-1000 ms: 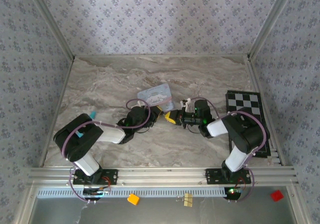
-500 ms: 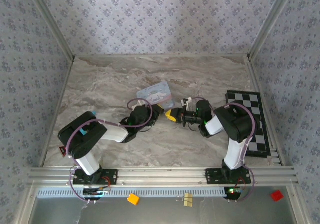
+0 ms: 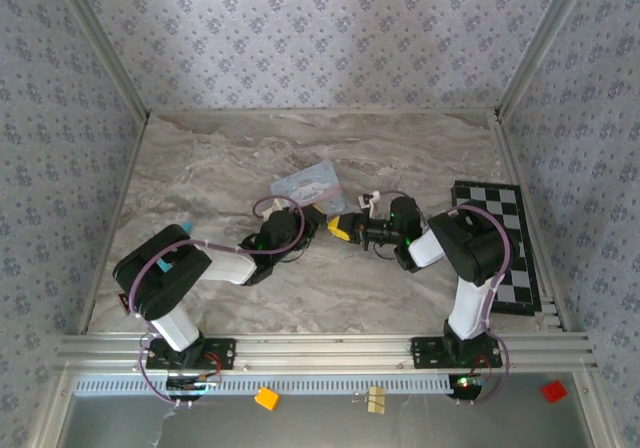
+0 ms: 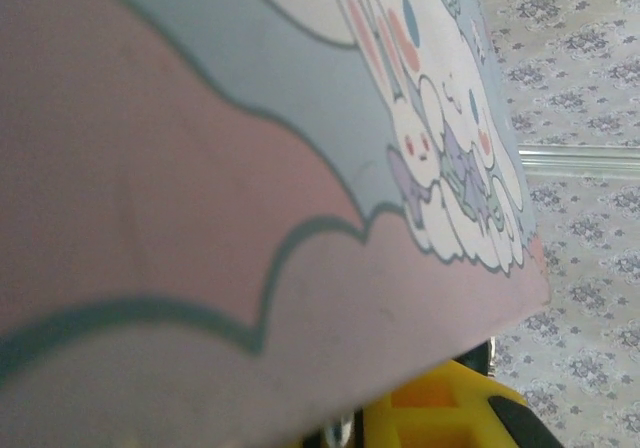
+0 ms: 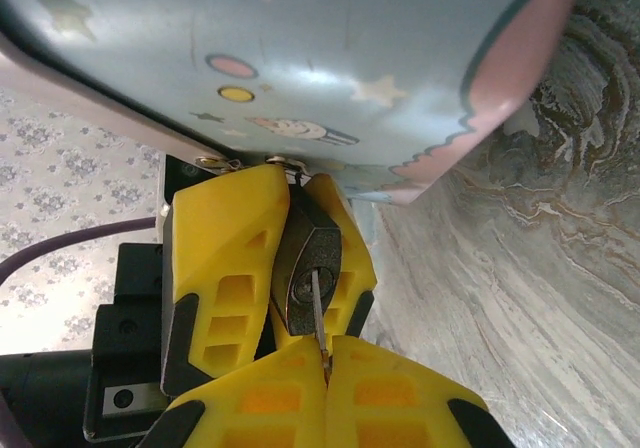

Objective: Unlock a padlock with a key

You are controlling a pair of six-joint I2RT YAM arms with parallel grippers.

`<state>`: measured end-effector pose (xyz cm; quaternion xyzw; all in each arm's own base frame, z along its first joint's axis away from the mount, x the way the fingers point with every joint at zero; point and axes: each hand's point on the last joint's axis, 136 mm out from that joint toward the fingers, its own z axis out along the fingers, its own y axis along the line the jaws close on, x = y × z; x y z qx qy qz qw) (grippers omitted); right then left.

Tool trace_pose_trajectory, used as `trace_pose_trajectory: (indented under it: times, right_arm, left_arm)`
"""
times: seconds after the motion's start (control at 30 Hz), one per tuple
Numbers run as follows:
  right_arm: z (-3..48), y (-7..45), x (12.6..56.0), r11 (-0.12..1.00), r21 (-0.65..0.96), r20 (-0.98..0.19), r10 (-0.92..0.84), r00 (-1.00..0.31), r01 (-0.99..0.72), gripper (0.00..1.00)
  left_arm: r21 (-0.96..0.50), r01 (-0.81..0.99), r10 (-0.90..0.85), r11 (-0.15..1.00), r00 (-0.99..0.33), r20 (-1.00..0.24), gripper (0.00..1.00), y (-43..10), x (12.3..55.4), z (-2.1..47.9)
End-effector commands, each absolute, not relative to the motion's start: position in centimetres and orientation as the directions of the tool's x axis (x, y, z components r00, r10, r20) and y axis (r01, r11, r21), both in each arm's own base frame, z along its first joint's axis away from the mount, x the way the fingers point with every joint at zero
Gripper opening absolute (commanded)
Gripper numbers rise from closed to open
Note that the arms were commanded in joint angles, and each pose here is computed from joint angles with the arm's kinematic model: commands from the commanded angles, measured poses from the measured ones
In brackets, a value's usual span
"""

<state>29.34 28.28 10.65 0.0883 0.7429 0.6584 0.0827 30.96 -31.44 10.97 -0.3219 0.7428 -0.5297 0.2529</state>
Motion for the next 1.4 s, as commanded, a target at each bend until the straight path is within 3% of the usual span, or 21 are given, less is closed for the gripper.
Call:
trace_pose_trajectory:
  times: [0.0, 0.47, 0.77, 1.17, 1.37]
  right_arm:
    - [14.0, 26.6, 34.5, 0.079, 0.991, -0.135, 0.417, -0.899, -0.112, 0.00]
    - [13.3, 26.9, 34.7, 0.090, 0.992, -0.113, 0.402, -0.909, -0.084, 0.00]
    - [12.3, 27.0, 32.2, 0.119, 0.990, -0.115, 0.359, -0.926, -0.077, 0.00]
    - [12.6, 30.9, 27.4, 0.121, 0.987, -0.136, 0.261, -0.956, -0.108, 0.00]
    - [12.2, 30.8, 26.8, 0.120, 0.988, -0.131, 0.271, -0.954, -0.101, 0.00]
  left_arm:
    - [-0.994, -0.057, -0.328, 0.089, -0.944, 0.025, 0.00, -39.8, 21.6, 18.0]
    - [-0.991, -0.072, -0.330, 0.116, -0.943, 0.030, 0.00, -39.6, 21.5, 16.9]
    - [-0.982, -0.078, -0.335, 0.172, -0.942, 0.016, 0.00, -39.3, 21.9, 15.1]
    - [-0.966, -0.092, -0.316, 0.240, -0.949, 0.011, 0.00, -39.6, 22.4, 12.5]
    - [-0.960, -0.098, -0.320, 0.261, -0.948, 0.009, 0.06, -39.4, 22.5, 11.7]
